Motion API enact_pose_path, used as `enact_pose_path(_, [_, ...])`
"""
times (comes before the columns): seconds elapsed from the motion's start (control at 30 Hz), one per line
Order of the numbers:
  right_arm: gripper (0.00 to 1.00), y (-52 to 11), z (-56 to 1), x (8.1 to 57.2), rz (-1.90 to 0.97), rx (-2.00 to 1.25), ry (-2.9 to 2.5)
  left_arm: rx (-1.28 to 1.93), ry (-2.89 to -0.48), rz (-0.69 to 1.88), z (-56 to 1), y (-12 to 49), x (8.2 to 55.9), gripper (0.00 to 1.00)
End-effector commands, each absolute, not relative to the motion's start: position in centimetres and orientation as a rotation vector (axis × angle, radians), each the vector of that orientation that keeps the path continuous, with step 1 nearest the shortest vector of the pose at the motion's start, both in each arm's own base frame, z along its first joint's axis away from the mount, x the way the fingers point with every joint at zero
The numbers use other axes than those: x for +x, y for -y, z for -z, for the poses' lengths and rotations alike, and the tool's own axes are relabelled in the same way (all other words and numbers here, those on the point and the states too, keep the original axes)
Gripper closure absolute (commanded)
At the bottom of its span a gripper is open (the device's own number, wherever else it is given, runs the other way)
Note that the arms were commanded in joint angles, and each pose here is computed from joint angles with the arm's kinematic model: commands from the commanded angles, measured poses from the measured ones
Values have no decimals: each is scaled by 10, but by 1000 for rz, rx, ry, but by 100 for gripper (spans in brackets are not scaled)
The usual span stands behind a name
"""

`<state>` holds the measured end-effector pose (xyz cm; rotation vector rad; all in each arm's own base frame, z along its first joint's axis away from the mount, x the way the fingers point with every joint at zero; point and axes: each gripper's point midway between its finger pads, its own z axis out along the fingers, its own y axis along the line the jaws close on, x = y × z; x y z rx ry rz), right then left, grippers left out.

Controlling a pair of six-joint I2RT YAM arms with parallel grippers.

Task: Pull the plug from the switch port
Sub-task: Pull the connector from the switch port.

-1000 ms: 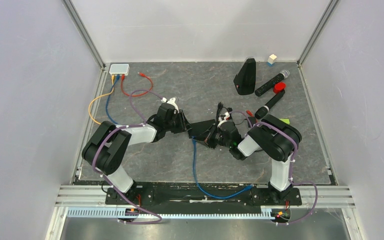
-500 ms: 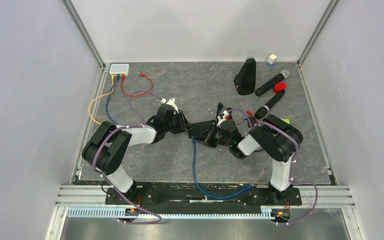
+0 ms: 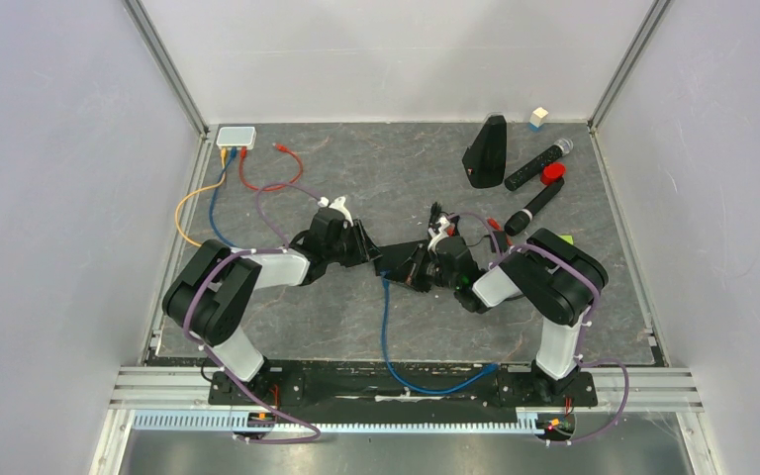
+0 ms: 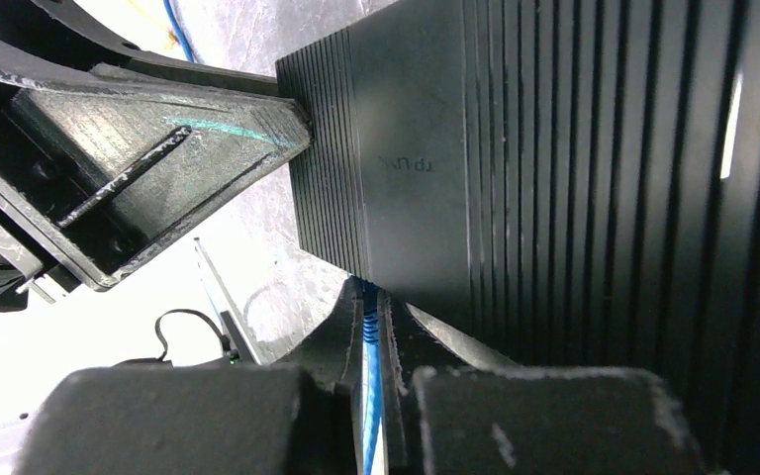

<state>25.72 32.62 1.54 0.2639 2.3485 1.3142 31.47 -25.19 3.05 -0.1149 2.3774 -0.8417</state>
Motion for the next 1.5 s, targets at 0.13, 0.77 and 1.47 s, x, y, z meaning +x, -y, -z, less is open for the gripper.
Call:
enact_pose_path(0.13, [66, -309, 18, 233, -1267, 378, -2478, -156, -2595, 715, 23, 227, 270, 61])
enact_pose_path(0.77, [71, -311, 12, 259, -1340, 689, -2331, -162, -2601, 733, 26, 227, 266, 62])
enact_pose_path(1.47, [100, -314, 37, 232, -1250, 379, -2549, -177, -2583, 741, 21, 230, 272, 64])
